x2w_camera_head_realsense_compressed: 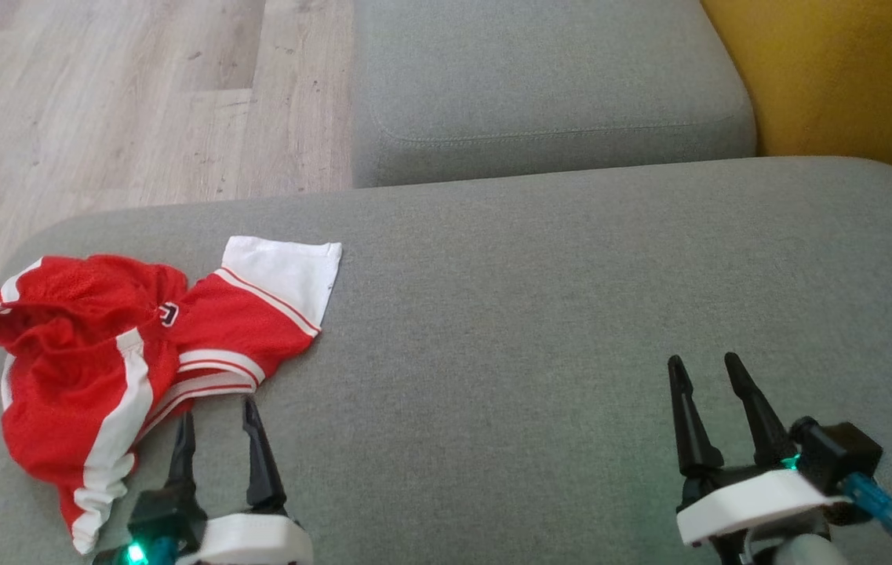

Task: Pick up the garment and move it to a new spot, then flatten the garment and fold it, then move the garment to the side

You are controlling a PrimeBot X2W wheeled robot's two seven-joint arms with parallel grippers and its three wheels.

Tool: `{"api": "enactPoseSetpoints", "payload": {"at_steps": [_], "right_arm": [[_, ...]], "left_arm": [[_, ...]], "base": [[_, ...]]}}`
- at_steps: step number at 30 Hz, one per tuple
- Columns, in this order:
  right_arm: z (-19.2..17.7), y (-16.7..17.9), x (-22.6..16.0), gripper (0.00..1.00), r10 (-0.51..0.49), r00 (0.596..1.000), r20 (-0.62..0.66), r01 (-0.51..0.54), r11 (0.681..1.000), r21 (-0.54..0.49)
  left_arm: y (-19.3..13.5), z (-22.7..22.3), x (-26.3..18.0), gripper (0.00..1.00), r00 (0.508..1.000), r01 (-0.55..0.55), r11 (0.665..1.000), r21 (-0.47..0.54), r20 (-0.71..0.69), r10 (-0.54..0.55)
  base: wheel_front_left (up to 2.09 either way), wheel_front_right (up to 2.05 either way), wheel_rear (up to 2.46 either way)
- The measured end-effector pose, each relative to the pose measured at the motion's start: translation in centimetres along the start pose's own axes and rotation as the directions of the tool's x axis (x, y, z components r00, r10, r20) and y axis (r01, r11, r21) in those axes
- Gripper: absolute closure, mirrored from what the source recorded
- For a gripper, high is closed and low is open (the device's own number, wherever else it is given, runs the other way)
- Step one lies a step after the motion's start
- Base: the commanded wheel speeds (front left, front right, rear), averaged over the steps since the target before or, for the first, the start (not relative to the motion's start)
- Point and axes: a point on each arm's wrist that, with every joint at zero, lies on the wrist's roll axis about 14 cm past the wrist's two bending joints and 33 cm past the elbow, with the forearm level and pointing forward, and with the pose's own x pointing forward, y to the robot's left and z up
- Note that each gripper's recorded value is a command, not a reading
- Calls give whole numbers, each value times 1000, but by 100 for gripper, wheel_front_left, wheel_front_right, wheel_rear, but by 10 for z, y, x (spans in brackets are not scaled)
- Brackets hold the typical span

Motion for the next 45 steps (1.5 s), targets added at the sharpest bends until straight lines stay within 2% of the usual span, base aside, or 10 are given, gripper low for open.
{"api": "enactPoseSetpoints", "payload": {"at_steps": [10,23,39,45], "right_arm": [[3,7,-1,0,37,999,14,-35,991,-127],[-2,5,-7,0,50,999,8,-46,962,-271],[-3,0,-7,0,36,999,2,-34,962,-271],[-10,8,-2,0,65,998,-22,-69,959,-275]], "left_arm": [[-10,13,-2,0,997,22,992,124,76,-32],[-22,24,-7,0,985,34,958,286,155,-81],[-19,18,-9,0,987,34,955,294,139,-78],[-8,13,-14,0,991,8,958,288,125,-46]], "base": [[0,0,0],[0,0,0],[0,0,0],[0,0,0]]}}
